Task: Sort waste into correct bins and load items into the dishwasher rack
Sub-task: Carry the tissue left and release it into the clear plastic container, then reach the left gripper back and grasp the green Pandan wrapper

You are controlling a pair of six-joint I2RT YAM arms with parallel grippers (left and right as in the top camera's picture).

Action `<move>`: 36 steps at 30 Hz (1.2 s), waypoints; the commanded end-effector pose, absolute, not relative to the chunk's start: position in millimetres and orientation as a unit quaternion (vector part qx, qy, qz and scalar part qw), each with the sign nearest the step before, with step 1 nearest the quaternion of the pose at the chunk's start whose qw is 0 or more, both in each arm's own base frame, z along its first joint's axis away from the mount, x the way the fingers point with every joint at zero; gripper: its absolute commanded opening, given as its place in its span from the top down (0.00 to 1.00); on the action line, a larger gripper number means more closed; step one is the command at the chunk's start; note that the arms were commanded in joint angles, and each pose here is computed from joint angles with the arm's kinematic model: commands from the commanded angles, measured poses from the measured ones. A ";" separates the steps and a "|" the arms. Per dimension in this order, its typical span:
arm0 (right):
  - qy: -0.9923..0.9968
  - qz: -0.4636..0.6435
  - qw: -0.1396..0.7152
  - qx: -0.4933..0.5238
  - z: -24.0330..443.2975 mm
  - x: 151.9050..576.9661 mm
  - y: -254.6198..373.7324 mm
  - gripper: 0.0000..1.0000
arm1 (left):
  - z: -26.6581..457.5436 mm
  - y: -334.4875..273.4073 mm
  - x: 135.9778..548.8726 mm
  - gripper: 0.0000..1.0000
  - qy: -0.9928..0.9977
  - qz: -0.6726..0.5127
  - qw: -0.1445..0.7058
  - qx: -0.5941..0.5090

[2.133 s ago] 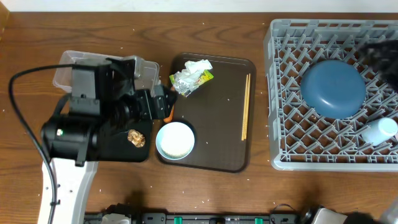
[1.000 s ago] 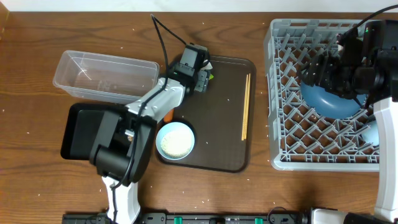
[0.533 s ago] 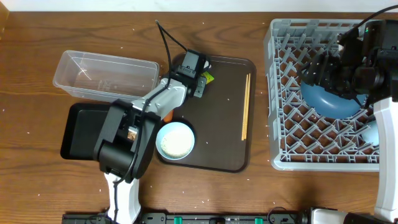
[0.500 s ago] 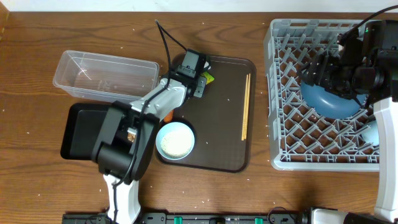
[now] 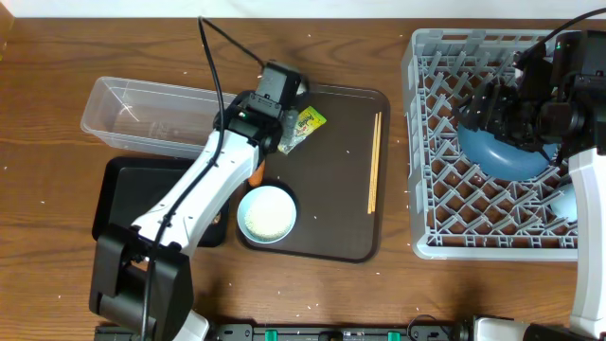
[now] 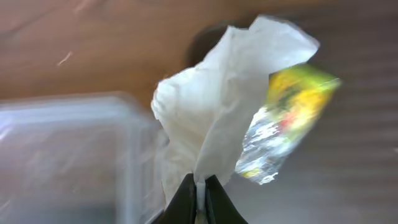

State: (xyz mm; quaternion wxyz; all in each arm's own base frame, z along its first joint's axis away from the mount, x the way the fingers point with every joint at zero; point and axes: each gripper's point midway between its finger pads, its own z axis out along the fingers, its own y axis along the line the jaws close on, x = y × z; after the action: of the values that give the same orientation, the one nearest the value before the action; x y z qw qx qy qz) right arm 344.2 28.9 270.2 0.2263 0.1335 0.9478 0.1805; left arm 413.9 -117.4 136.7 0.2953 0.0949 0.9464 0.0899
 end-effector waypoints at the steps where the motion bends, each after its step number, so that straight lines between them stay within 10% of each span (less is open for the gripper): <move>1: 0.948 0.186 0.220 0.138 268.7 343.7 31.6 0.25 | 140.0 -56.5 415.5 0.94 0.942 0.168 0.291 -0.011; 11: 0.947 0.186 0.222 0.138 269.0 344.5 31.5 0.25 | 127.4 -5.6 410.1 0.93 0.949 0.138 0.256 -0.125; 18: 0.947 0.186 0.222 0.137 269.1 344.5 31.5 0.25 | 123.4 -43.8 415.5 0.30 0.962 0.032 0.251 -0.103; 36: 0.947 0.186 0.221 0.138 269.0 344.3 31.5 0.25 | 45.9 -196.0 455.2 0.20 0.929 -0.032 0.292 0.227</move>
State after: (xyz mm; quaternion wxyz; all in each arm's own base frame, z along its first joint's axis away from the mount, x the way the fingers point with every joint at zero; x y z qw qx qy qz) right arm 344.4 28.9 270.2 0.2264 0.1337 0.9478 0.1805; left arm 451.6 -200.6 67.8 0.3058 0.2040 0.9289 -0.0441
